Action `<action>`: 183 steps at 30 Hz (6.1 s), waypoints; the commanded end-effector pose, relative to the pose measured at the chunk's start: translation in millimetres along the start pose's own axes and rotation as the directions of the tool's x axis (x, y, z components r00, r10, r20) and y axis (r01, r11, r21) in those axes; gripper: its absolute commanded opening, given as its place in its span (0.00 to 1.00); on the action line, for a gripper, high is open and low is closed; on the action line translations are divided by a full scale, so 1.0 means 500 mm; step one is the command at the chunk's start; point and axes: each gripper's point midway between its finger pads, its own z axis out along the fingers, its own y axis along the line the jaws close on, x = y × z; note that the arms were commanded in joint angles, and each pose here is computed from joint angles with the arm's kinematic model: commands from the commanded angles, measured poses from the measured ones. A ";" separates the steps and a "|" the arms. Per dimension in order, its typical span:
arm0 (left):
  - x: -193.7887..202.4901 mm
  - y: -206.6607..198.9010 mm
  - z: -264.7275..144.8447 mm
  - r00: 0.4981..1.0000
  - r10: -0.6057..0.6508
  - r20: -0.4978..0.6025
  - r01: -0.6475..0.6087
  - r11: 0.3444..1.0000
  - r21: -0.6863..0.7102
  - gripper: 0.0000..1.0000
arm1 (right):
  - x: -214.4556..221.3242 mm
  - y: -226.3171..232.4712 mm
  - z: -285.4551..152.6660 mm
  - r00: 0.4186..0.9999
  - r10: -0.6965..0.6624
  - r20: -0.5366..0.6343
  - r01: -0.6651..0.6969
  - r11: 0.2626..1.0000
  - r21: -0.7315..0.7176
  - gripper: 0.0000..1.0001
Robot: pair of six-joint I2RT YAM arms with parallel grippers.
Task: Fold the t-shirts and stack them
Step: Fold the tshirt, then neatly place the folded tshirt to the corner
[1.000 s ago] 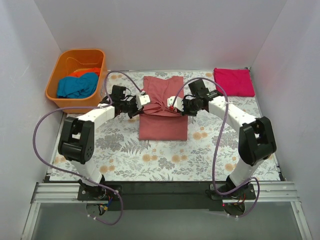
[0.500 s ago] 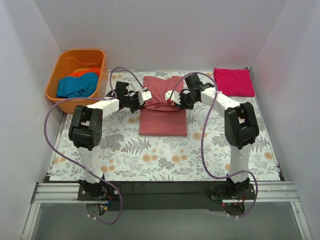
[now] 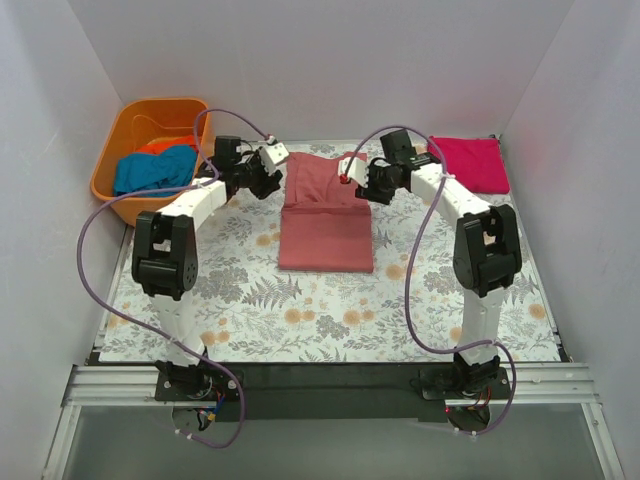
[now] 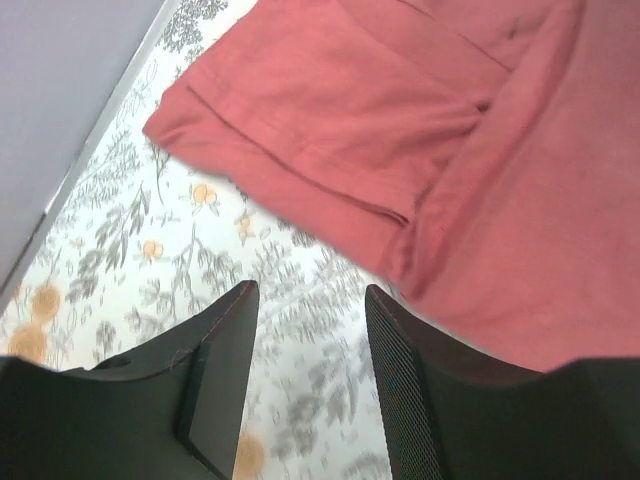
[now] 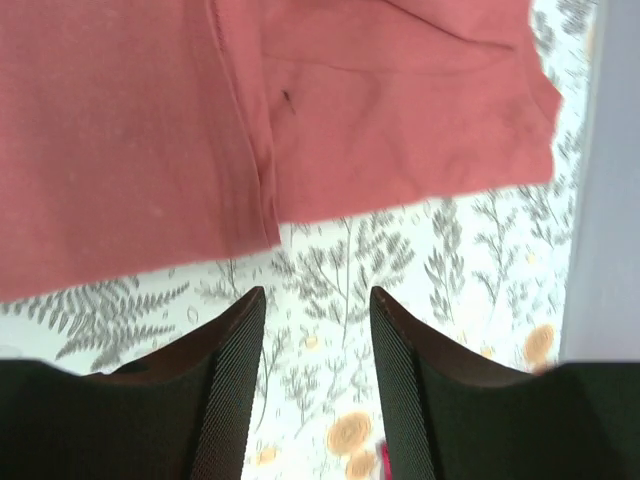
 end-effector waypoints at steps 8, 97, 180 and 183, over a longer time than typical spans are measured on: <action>-0.019 -0.265 -0.154 0.998 0.031 0.058 -0.043 0.976 0.215 0.46 | -0.108 0.192 -0.156 0.985 0.102 0.136 -0.079 0.983 -0.165 0.43; -0.076 -0.309 -0.254 0.997 -0.010 -0.078 0.033 0.956 0.290 0.00 | -0.137 0.284 -0.182 0.995 -0.034 0.094 0.067 0.926 -0.371 0.01; -0.121 -0.691 -0.038 0.959 0.278 -0.050 -0.272 0.956 0.106 0.55 | 0.094 0.356 -0.228 0.012 0.999 0.030 -0.983 0.017 -0.181 0.60; -0.115 -0.716 -0.010 0.950 0.310 -0.030 -0.305 0.945 0.119 0.52 | 0.097 0.365 -0.224 -0.019 0.999 0.026 -0.982 -0.014 -0.188 0.63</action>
